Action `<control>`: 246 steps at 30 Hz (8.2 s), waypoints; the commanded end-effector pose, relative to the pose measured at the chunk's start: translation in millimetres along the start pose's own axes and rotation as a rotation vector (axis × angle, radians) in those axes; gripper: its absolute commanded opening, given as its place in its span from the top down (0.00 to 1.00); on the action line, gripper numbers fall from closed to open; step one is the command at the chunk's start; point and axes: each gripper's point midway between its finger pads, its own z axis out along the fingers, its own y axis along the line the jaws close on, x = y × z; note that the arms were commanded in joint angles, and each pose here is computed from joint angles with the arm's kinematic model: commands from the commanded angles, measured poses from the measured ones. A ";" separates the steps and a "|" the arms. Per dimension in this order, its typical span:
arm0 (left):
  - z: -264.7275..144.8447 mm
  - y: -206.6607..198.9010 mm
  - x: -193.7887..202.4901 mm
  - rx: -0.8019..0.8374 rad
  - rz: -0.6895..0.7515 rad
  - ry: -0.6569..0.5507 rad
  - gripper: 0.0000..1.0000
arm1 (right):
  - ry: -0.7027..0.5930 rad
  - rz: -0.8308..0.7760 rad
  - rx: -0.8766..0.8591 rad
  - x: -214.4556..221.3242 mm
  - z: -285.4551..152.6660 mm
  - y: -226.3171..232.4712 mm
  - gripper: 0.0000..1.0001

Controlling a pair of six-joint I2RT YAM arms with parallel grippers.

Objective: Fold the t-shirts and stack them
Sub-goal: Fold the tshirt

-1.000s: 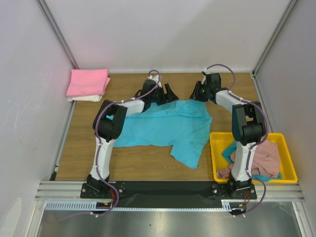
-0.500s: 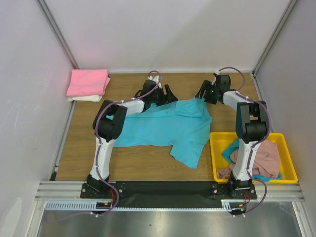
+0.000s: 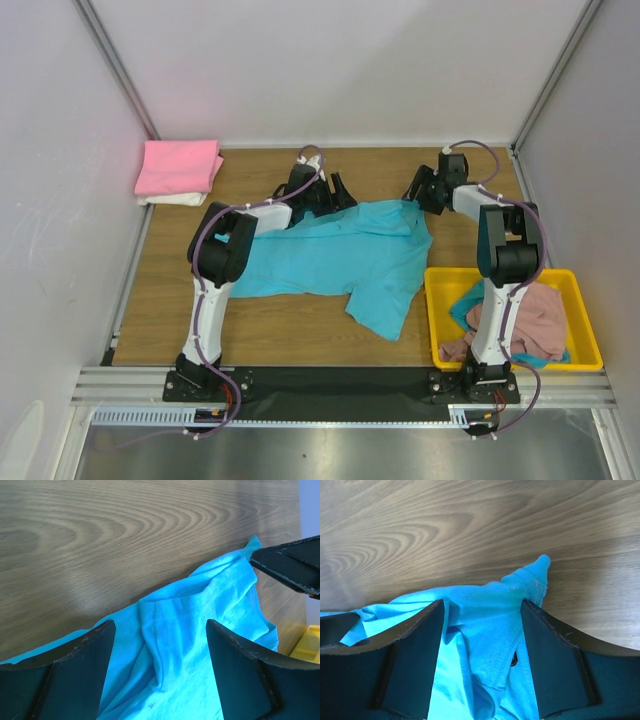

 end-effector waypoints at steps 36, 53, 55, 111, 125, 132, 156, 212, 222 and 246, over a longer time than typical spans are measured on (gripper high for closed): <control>-52.8 -50.5 -67.2 0.038 0.224 -0.142 0.14 | 0.000 -0.234 -0.103 -3.8 -12.0 70.0 0.36; -67.5 -47.5 -74.3 -0.016 0.267 -0.170 0.00 | 0.026 -0.228 -0.012 1.1 -1.6 54.5 0.52; -67.8 -47.2 -73.6 -0.016 0.265 -0.169 0.00 | 0.029 -0.232 -0.005 2.4 -1.4 52.4 0.54; -60.8 -41.6 -70.9 -0.019 0.234 -0.169 0.00 | 0.048 -0.261 -0.004 -0.7 2.5 55.6 0.82; -52.0 -32.9 -60.9 -0.037 0.183 -0.121 0.00 | -0.007 -0.272 -0.068 -10.7 -20.0 74.5 1.00; -53.4 -27.1 -51.7 -0.048 0.172 -0.099 0.00 | 0.007 -0.270 -0.109 0.3 -33.3 78.3 1.00; -59.0 -27.3 -45.1 -0.036 0.189 -0.086 0.00 | 0.044 -0.252 -0.120 17.1 -28.7 75.6 0.60; -47.2 -72.7 -17.2 0.252 0.206 -0.003 0.01 | 0.307 -0.305 -0.282 140.1 -127.7 62.2 1.00; -29.7 -88.4 19.0 0.297 0.236 0.071 0.01 | 0.409 -0.302 -0.271 171.5 -131.8 45.7 1.00; -42.7 -51.9 63.0 0.140 0.197 0.184 0.02 | 0.361 -0.281 -0.323 141.3 -158.7 76.3 0.55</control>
